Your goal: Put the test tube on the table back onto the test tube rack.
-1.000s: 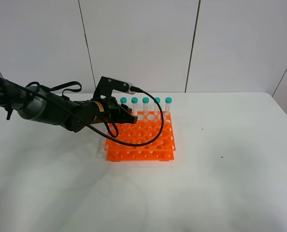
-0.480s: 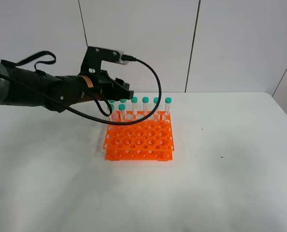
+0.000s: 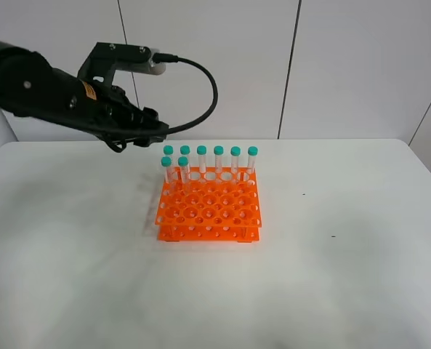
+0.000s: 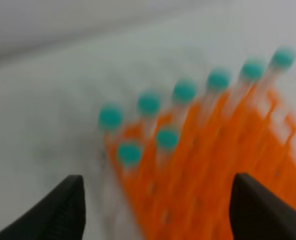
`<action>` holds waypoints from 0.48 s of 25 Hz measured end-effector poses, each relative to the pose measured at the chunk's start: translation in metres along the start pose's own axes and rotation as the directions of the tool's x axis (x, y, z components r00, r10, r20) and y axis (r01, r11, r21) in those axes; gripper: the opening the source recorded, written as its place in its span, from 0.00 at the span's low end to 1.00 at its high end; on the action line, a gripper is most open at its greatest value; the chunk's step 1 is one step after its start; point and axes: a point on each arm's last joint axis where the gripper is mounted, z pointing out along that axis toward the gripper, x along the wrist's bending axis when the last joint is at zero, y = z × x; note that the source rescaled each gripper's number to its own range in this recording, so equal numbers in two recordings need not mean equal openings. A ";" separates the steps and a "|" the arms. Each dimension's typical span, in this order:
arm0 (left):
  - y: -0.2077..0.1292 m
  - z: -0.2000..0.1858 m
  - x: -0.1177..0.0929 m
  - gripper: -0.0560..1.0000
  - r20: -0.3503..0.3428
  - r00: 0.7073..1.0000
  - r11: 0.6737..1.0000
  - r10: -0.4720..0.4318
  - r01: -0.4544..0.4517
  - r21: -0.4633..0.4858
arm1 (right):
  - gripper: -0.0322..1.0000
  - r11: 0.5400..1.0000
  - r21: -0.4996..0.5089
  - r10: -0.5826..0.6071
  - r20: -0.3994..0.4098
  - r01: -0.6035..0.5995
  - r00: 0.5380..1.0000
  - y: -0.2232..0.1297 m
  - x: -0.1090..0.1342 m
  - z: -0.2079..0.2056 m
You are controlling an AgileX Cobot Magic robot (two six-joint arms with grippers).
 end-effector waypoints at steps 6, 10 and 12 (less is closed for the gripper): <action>0.015 0.017 0.034 1.00 -0.064 0.997 0.924 -0.039 0.061 0.376 | 1.00 1.000 0.000 0.000 0.000 0.000 1.000 0.000 0.000 0.000; 0.021 0.034 0.062 1.00 -0.049 0.988 0.879 -0.144 0.150 0.452 | 1.00 1.000 0.000 0.000 0.000 0.000 1.000 0.000 0.000 0.000; 0.017 0.038 0.075 1.00 -0.061 0.983 0.858 -0.174 0.181 0.480 | 1.00 1.000 0.000 0.000 0.000 0.000 1.000 0.000 0.000 0.000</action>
